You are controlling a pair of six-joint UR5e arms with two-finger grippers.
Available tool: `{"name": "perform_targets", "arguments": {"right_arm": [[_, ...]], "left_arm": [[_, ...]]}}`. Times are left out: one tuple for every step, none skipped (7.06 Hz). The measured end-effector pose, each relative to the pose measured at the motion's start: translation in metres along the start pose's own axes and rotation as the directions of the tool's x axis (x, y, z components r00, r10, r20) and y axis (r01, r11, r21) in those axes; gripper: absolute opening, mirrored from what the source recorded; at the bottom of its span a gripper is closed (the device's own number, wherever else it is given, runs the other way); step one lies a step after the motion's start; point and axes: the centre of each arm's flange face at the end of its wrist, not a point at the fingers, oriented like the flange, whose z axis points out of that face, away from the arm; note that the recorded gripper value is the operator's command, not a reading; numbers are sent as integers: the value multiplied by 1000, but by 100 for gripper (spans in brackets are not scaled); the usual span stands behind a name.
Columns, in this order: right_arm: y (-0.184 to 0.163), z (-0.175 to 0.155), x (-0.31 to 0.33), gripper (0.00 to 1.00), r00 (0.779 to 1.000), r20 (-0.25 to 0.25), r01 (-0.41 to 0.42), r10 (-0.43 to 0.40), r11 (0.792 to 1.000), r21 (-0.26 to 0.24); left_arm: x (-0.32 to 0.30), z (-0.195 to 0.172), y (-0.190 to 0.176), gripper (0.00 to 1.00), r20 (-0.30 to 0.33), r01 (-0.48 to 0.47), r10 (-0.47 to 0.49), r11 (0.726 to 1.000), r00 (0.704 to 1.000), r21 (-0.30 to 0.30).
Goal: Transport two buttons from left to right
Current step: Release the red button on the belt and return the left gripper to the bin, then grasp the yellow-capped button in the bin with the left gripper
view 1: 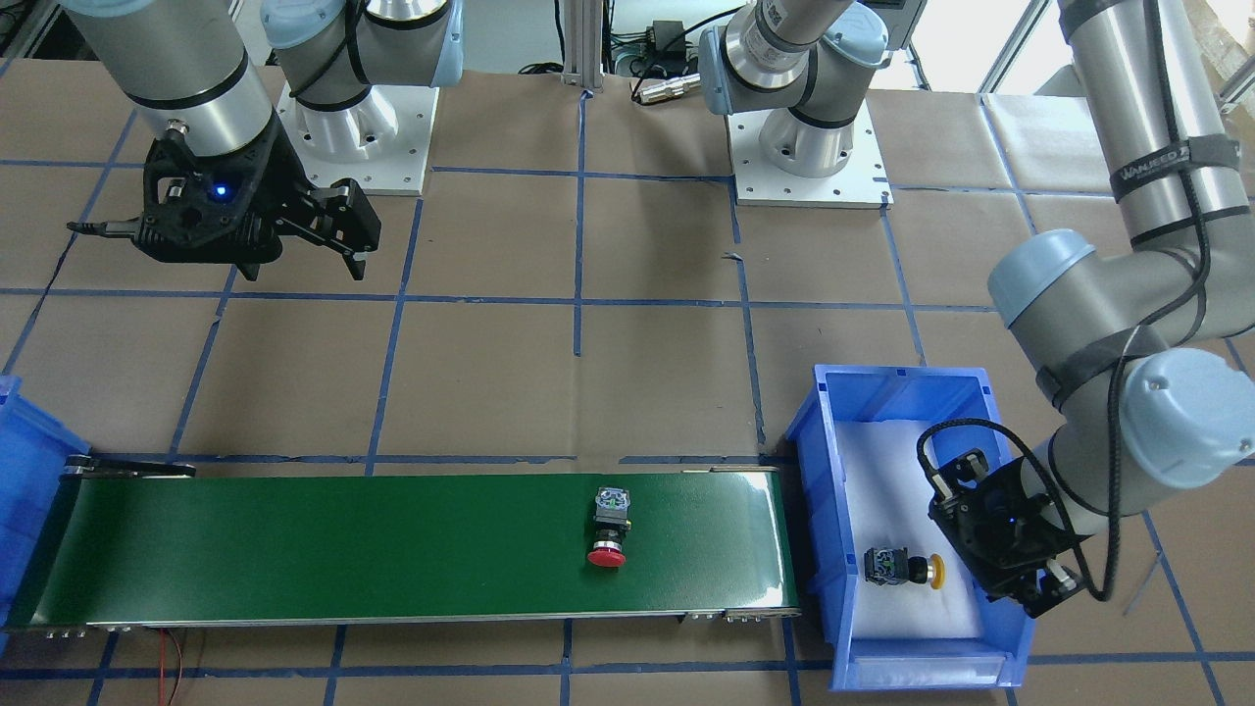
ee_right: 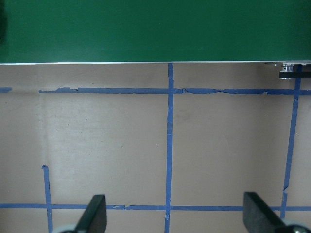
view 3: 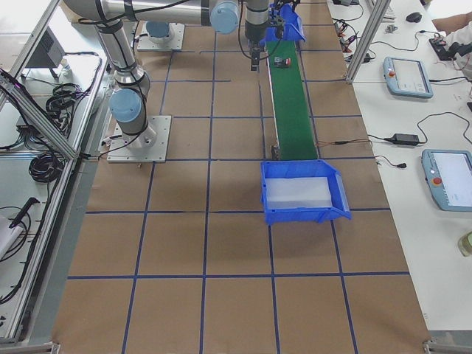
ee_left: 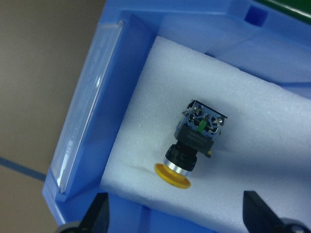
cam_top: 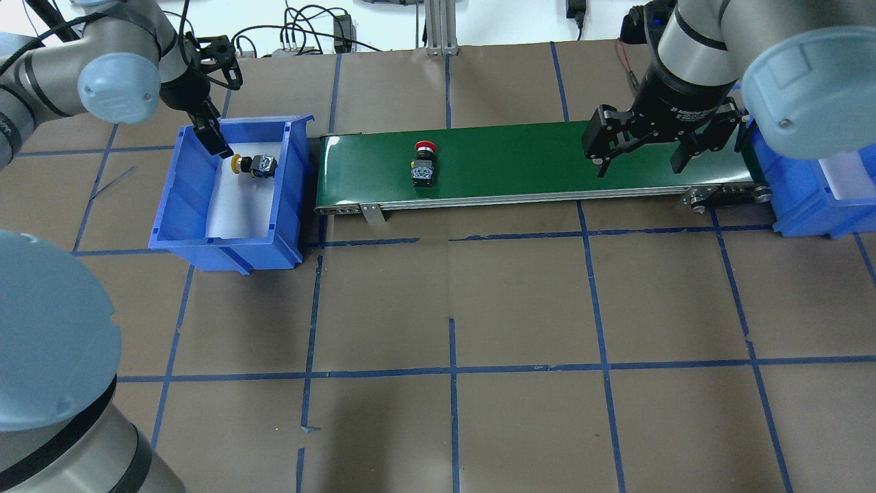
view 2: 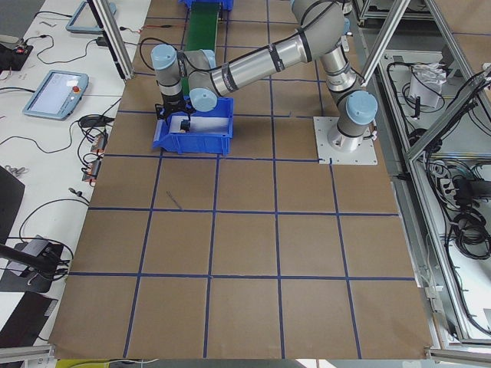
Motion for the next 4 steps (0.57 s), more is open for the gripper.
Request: {"name": "perform_targets", "arguments": {"right_arm": [[0, 0, 0, 100, 1000, 0, 0, 0, 1000, -1], [0, 0, 0, 100, 1000, 0, 0, 0, 1000, -1], [0, 0, 0, 100, 1000, 0, 0, 0, 1000, 0], [0, 0, 0, 100, 1000, 0, 0, 0, 1000, 1]], "left_arm": [[-2, 15, -4, 96, -11, -76, 76, 997, 997, 3], [-4, 28, -9, 92, -22, -121, 121, 993, 992, 7], [-4, 35, -11, 83, -30, -141, 141, 990, 990, 11], [-3, 40, -12, 77, -37, -147, 148, 989, 988, 14]]}}
